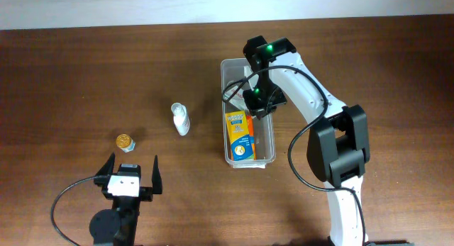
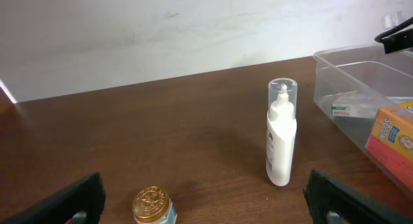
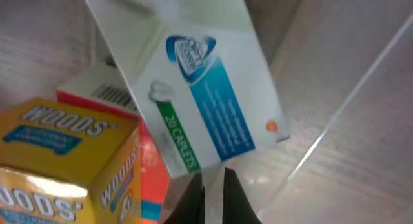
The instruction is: Pack container
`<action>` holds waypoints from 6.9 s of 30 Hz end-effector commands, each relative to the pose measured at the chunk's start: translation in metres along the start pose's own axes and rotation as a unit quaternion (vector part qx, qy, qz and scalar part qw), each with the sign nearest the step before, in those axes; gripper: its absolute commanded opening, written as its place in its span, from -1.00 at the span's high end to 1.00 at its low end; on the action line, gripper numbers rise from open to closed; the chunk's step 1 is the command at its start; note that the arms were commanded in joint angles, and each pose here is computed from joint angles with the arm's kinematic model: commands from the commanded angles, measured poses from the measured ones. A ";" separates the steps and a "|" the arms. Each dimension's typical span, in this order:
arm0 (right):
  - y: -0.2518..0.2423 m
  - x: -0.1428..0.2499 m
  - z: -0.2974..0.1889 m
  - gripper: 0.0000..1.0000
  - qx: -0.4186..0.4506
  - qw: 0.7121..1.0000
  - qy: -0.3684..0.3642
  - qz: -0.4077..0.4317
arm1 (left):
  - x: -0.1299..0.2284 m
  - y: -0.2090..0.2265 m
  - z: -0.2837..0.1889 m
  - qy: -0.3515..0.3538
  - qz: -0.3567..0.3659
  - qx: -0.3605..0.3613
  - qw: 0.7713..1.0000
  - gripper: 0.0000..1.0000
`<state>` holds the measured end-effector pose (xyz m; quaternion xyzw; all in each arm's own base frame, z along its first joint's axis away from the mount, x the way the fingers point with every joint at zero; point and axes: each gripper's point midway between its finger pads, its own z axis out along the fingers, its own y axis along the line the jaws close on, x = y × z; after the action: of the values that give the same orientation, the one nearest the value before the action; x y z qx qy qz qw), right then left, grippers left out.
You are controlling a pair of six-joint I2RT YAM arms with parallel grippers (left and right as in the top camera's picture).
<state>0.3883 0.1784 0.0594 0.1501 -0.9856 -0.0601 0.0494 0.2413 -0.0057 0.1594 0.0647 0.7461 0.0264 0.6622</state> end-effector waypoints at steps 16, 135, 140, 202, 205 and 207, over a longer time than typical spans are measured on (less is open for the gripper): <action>0.018 -0.015 0.003 0.92 -0.007 0.999 -0.030 -0.025 | 0.004 0.000 0.001 0.003 0.007 0.000 1.000 -0.99; 0.070 -0.064 -0.201 -0.96 0.005 0.904 -0.330 0.270 | 0.004 0.000 0.001 0.003 0.007 0.000 1.000 -0.99; -0.014 -0.027 -0.213 -0.97 0.084 0.899 -0.288 0.320 | 0.004 0.000 0.001 0.003 0.007 0.000 1.000 -0.99; -0.382 0.097 -0.184 -0.97 0.190 0.787 -0.192 0.555 | -0.009 0.007 0.000 -0.023 0.009 -0.018 1.000 -0.99; -0.382 0.097 -0.184 -0.97 0.190 0.787 -0.193 0.555 | -0.040 0.004 -0.003 -0.086 0.015 -0.008 0.996 -1.00; -0.382 0.097 -0.184 -0.97 0.190 0.787 -0.193 0.555 | -0.063 0.006 -0.008 -0.135 0.011 -0.013 0.991 -0.99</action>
<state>0.4297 -0.2294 0.1956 -0.4300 -0.8819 0.1292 -0.1438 0.2429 -0.0031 0.2060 0.0595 0.6791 0.0406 0.7305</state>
